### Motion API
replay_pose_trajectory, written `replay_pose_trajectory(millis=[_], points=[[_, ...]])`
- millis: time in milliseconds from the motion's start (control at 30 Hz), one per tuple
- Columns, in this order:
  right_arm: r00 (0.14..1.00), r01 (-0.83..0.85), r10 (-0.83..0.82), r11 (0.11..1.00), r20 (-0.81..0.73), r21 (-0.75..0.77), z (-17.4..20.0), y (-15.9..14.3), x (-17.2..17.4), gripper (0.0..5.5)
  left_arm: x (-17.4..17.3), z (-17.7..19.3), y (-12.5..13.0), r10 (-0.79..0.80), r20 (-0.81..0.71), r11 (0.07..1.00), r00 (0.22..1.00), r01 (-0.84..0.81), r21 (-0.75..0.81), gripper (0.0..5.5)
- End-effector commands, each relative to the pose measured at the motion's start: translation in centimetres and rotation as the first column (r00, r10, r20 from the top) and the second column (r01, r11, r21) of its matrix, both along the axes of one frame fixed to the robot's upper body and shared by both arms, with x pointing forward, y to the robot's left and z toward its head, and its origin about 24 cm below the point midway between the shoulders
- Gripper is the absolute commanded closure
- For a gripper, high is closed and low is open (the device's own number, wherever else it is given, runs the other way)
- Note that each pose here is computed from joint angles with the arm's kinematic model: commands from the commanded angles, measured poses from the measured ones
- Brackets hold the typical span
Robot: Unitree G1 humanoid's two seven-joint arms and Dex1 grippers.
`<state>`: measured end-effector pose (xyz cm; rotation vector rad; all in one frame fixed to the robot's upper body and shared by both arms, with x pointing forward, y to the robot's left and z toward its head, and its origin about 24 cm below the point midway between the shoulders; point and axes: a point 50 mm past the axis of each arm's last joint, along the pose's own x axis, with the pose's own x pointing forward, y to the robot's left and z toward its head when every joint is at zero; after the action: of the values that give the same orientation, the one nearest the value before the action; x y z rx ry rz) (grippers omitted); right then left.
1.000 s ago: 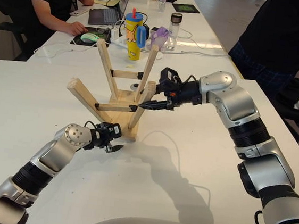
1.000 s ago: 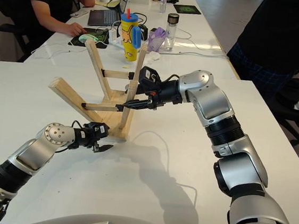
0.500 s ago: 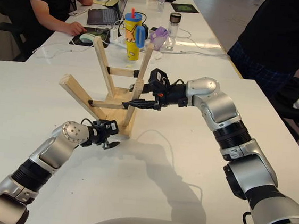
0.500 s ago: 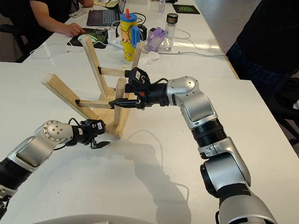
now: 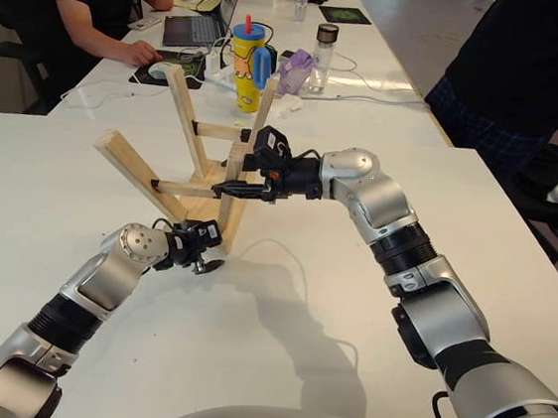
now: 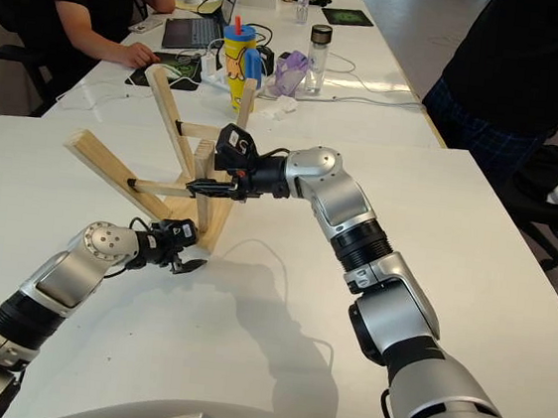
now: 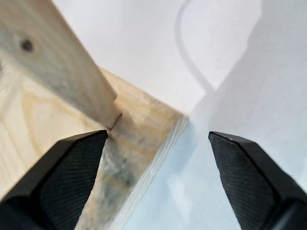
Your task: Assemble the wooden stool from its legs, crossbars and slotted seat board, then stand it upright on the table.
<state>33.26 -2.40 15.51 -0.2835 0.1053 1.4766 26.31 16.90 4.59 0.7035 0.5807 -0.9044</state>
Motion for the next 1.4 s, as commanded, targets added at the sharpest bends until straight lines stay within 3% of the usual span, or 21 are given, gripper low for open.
replay_pose_trajectory(millis=[33, 200, 300, 467, 600, 767, 900, 1033, 1133, 1233, 1400], points=[[0.966, -0.115, 0.092, 0.990, -0.240, -0.082, -5.7, 2.6, -2.9, 3.00, -5.7, -7.0, -3.1, -0.105, -0.406, 0.993, 0.908, 0.072, -0.095, 1.60], [0.981, 0.038, -0.051, 0.997, -0.186, -0.074, -4.9, 0.0, -1.3, 2.19, -5.6, -7.0, -3.0, -0.084, -0.399, 0.994, 0.913, 0.049, -0.098, 1.60], [0.973, 0.109, -0.116, 0.993, -0.198, -0.042, -4.7, -1.1, -0.8, 2.19, -5.3, -5.8, -3.4, -0.096, -0.364, 0.986, 0.926, 0.040, -0.160, 1.60], [0.959, 0.174, -0.176, 0.984, -0.221, -0.027, -4.7, -2.6, -0.4, 2.19, -5.1, 0.4, -4.9, -0.178, -0.255, 0.915, 0.950, 0.065, -0.398, 1.60], [0.939, 0.264, -0.269, 0.963, -0.213, -0.049, -5.4, -4.9, -0.1, 2.19, -4.7, 4.1, -3.4, -0.178, -0.211, 0.911, 0.961, 0.080, -0.404, 1.60], [0.914, 0.352, -0.363, 0.931, -0.179, -0.092, -6.0, -8.1, 0.3, 2.19, -4.3, 4.8, -3.6, -0.159, -0.127, 0.937, 0.979, 0.109, -0.332, 1.60], [0.904, 0.381, -0.391, 0.920, -0.174, -0.091, -6.3, -9.1, 0.1, 2.19, -5.1, 4.7, -3.6, -0.155, -0.133, 0.923, 0.979, 0.096, -0.373, 1.60], [0.903, 0.357, -0.366, 0.931, -0.225, -0.079, -6.7, -9.9, -1.4, 2.19, -4.6, 3.8, -3.2, -0.023, -0.034, 0.902, 0.999, 0.006, -0.432, 1.60], [0.874, 0.411, -0.420, 0.907, -0.243, -0.089, -7.6, -11.7, -2.6, 2.66, -4.9, 2.8, -3.1, 0.073, -0.014, 0.851, 0.997, -0.069, -0.520, 1.77], [0.787, 0.588, -0.575, 0.809, -0.224, -0.010, -7.7, -14.2, -3.0, 3.18, -4.4, 1.7, -2.6, 0.209, 0.044, 0.828, 0.977, -0.153, -0.539, 2.19], [0.736, 0.677, -0.642, 0.692, -0.217, 0.249, -4.1, -15.0, -2.2, 3.89, -2.7, 0.1, -1.6, 0.358, 0.120, 0.839, 0.926, -0.263, -0.476, 2.88]])
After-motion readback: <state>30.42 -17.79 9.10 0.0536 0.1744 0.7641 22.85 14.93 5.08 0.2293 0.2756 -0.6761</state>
